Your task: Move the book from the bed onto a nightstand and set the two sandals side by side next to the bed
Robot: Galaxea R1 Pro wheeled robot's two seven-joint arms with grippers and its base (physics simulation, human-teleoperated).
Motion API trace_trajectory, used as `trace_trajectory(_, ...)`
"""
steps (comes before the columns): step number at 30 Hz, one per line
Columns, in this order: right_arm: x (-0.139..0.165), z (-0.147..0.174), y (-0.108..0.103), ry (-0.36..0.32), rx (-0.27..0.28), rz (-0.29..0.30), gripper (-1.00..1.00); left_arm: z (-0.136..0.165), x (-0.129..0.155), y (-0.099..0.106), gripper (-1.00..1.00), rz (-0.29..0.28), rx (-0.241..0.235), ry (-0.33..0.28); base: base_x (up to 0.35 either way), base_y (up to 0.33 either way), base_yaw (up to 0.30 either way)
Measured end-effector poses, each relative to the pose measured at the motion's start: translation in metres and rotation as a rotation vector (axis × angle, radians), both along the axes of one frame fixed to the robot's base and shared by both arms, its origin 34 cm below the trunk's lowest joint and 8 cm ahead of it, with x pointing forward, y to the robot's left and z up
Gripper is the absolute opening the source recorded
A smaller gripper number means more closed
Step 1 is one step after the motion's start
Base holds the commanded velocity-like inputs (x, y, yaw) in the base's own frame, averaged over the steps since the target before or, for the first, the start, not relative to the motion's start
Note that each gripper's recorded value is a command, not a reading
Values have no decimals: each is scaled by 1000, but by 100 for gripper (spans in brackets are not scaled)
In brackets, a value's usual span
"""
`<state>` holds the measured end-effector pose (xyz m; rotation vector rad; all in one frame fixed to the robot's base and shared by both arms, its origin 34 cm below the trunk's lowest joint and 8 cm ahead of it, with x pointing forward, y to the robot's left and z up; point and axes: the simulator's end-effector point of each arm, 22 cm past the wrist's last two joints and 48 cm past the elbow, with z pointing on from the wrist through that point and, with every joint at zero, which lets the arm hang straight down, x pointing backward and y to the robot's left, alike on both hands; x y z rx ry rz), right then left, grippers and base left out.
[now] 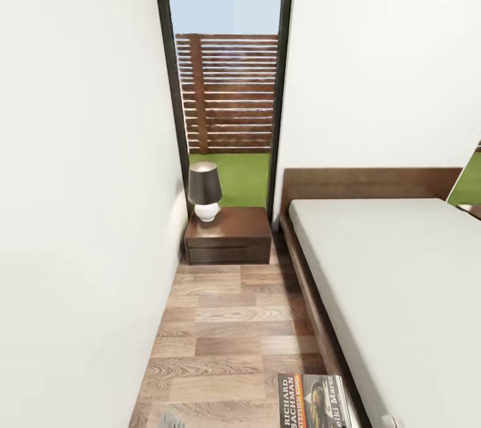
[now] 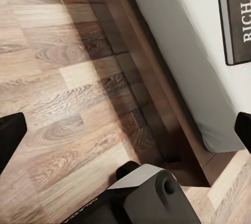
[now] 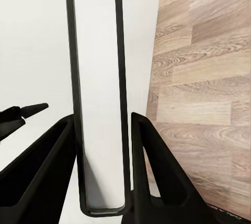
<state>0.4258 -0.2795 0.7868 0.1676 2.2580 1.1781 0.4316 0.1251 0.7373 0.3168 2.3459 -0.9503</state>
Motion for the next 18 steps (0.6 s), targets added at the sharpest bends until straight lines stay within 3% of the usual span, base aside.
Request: trace_trajectory(18, 0, -5, -2, 11, -20, -8, -100, 0, 0, -1, 100, -1, 0, 0, 318, 0, 0)
